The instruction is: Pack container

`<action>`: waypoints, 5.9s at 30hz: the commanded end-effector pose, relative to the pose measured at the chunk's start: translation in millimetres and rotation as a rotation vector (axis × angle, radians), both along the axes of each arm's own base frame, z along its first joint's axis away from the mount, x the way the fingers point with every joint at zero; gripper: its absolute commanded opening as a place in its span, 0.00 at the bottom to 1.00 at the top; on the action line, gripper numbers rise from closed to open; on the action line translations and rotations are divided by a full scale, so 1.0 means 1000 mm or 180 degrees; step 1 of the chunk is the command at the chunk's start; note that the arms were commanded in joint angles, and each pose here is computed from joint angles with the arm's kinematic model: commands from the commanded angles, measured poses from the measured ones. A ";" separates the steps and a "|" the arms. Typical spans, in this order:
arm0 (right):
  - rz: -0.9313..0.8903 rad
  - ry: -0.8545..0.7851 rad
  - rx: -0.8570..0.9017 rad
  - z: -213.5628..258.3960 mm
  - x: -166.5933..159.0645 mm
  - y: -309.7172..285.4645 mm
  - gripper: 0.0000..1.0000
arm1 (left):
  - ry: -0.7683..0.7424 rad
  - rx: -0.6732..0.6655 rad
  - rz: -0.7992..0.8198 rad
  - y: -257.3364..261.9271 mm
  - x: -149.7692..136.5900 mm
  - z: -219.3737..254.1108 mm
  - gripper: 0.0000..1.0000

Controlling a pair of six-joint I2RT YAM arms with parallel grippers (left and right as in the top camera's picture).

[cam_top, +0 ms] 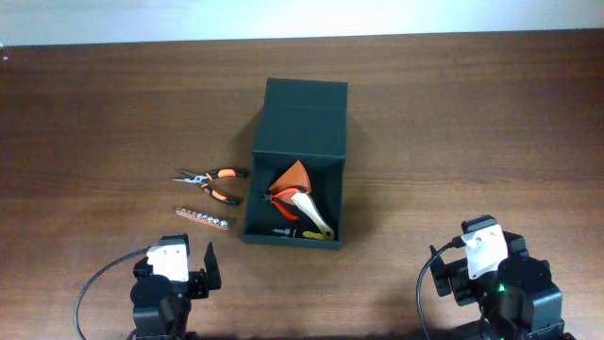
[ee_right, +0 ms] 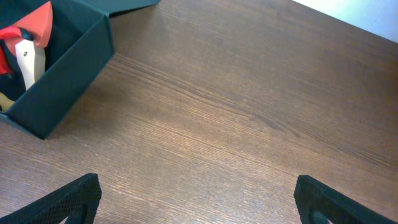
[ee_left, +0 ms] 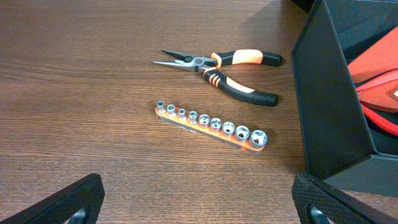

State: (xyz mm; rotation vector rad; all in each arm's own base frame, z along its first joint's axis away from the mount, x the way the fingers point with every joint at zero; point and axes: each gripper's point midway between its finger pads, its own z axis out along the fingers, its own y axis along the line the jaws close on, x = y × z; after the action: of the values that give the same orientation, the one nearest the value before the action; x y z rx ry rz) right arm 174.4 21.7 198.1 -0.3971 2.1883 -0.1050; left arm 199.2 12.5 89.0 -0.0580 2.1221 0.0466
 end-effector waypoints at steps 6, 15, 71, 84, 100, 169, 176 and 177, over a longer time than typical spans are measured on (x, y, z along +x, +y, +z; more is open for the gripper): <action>-0.0060 -0.0015 -0.0041 -0.002 0.000 -0.004 0.99 | -0.0018 0.0047 -0.0022 0.000 0.000 0.000 0.99; -0.0061 -0.0015 -0.0040 -0.002 0.000 -0.004 0.99 | -0.0018 0.0047 -0.0022 0.000 0.000 0.000 0.99; -0.0061 -0.0015 -0.0040 -0.002 0.000 -0.004 0.99 | 0.2684 -0.2248 0.2772 -0.015 0.090 -0.038 1.00; -0.0061 -0.0015 -0.0040 -0.002 0.000 -0.004 0.99 | 0.2813 -0.2225 0.2841 -0.016 0.085 -0.073 0.98; -0.0061 -0.0013 -0.0040 -0.002 0.000 -0.004 0.99 | 0.3051 -0.2265 0.2981 -0.022 0.070 -0.105 0.82; -0.0061 -0.0015 -0.0040 -0.002 0.000 -0.004 0.99 | 0.2164 -0.2948 0.1497 -0.237 0.132 0.030 0.06; -0.0060 -0.0015 -0.0041 -0.002 0.000 -0.004 0.99 | 0.2501 -0.2894 0.1759 -0.243 0.125 -0.008 0.06; -0.0061 -0.0015 -0.0040 -0.002 0.000 -0.004 0.99 | 0.2531 -0.2872 0.1800 -0.242 0.124 -0.012 0.06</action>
State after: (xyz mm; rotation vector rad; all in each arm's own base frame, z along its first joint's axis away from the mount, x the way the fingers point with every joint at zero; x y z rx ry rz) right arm 174.2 21.5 196.5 -0.3995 2.1914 -0.1075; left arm 324.3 -223.3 85.1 -1.2914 2.6339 -0.6509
